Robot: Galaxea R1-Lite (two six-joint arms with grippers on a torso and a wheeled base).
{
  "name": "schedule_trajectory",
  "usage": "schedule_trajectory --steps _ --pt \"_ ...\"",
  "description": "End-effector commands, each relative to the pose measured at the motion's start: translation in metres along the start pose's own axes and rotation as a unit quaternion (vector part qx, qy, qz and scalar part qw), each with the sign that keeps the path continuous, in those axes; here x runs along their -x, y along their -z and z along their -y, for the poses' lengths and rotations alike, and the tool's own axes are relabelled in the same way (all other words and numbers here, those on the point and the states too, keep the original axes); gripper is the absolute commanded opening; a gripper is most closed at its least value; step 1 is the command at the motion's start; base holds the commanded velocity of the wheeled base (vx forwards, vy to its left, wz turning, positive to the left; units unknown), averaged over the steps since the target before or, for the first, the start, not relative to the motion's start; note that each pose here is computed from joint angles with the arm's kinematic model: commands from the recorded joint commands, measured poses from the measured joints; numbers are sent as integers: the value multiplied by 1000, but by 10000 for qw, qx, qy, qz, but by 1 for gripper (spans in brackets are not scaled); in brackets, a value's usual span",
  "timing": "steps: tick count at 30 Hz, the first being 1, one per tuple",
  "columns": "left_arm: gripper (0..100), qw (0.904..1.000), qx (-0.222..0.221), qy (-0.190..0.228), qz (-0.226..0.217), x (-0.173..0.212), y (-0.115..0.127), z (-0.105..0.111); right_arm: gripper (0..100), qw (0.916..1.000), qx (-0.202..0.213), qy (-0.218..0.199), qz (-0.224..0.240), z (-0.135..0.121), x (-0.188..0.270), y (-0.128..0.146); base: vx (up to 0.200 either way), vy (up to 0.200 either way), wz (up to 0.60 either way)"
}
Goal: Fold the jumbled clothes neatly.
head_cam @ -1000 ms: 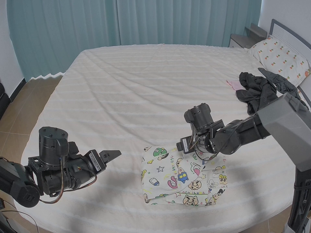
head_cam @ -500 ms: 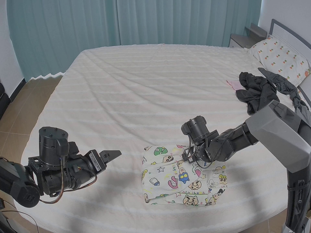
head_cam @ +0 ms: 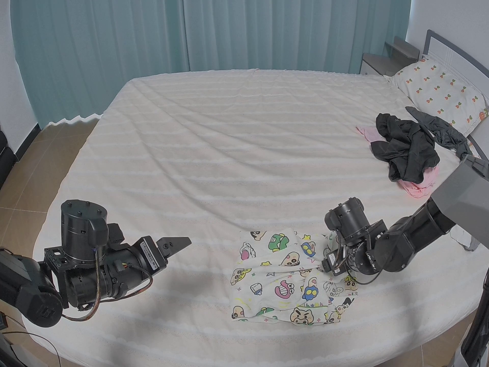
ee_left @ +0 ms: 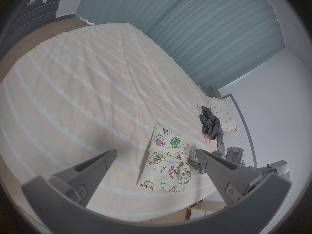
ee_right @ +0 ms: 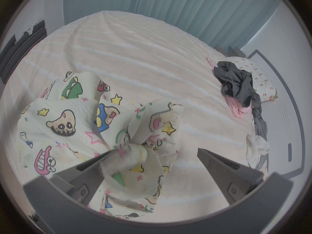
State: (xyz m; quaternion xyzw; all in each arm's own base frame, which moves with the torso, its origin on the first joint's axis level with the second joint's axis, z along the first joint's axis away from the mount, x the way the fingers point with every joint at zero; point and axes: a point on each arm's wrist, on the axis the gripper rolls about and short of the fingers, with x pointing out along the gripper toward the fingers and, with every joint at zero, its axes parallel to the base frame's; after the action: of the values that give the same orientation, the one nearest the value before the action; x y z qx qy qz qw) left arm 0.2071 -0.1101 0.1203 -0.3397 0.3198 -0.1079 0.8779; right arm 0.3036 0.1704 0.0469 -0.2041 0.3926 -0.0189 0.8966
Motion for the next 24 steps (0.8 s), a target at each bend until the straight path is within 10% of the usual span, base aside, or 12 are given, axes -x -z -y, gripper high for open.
schedule_trajectory --steps 1,6,14,19,24 --pt "100 10000 2 -5 0 0 0 0 100 9967 -594 -179 528 18 19 10 0 0 0" --pt "100 10000 9 -5 0 0 0 0 100 9844 -1176 -559 1181 18 22 2 0 0 0" --pt "100 10000 5 -1 -5 0 0 0 100 9833 -1354 -972 736 21 25 32 0 0 0" --pt "100 10000 13 -12 -15 -1 1 0 100 9423 -1958 -2652 584 40 40 47 0 0 0" --pt "100 10000 13 -8 -21 -1 1 0 100 9326 -2174 -2768 805 52 27 49 0 0 0"
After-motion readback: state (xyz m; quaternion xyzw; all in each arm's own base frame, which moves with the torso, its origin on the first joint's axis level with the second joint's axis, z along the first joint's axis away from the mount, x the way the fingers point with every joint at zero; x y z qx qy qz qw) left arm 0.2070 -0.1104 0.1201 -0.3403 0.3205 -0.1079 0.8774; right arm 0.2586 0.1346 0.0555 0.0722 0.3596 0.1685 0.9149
